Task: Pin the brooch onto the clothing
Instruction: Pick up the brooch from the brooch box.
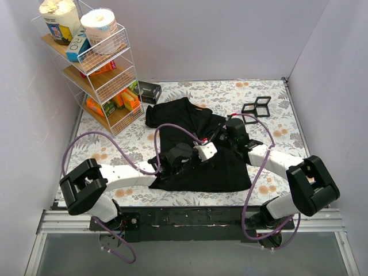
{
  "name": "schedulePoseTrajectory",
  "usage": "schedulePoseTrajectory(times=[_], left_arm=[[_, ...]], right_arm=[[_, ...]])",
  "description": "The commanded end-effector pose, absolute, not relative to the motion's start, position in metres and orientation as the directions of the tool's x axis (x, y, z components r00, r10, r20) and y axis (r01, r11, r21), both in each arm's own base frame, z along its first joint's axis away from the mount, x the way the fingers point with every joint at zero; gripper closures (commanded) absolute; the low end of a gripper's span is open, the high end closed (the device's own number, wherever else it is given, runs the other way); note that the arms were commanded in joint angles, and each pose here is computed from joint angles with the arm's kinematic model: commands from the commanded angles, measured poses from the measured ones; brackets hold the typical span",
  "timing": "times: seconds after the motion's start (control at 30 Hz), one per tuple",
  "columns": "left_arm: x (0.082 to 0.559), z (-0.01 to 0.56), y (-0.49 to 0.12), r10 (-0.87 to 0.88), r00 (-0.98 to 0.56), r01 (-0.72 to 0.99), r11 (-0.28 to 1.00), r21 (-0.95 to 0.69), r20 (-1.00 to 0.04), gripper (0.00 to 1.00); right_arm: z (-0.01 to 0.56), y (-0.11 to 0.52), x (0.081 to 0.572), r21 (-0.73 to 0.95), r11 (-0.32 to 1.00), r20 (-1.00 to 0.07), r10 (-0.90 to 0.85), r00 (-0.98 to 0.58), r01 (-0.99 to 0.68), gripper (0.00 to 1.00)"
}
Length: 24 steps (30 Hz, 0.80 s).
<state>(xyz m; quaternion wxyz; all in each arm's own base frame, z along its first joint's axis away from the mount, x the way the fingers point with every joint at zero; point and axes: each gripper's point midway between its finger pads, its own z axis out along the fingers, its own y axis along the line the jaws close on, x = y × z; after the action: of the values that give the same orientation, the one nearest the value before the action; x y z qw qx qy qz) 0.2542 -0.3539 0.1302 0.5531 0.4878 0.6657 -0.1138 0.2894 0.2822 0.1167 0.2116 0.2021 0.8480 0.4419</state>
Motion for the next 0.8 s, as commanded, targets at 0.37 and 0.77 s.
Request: schedulePoseTrajectory(times=[0.37,0.77], left_arm=[[0.304,0.265,-0.315,-0.056,-0.317,0.825,0.476,-0.305,-0.947,0.02],[0.266,0.289,-0.311,-0.057,-0.508,0.861,0.007,-0.509,-0.859,0.02]], right_arm=[[0.222,0.257,0.313,0.78,0.473,-0.607,0.409,-0.682,-0.41,0.99],[0.284,0.267,0.277,0.596,0.336,-0.803,0.284,-0.525,-0.729,0.99]])
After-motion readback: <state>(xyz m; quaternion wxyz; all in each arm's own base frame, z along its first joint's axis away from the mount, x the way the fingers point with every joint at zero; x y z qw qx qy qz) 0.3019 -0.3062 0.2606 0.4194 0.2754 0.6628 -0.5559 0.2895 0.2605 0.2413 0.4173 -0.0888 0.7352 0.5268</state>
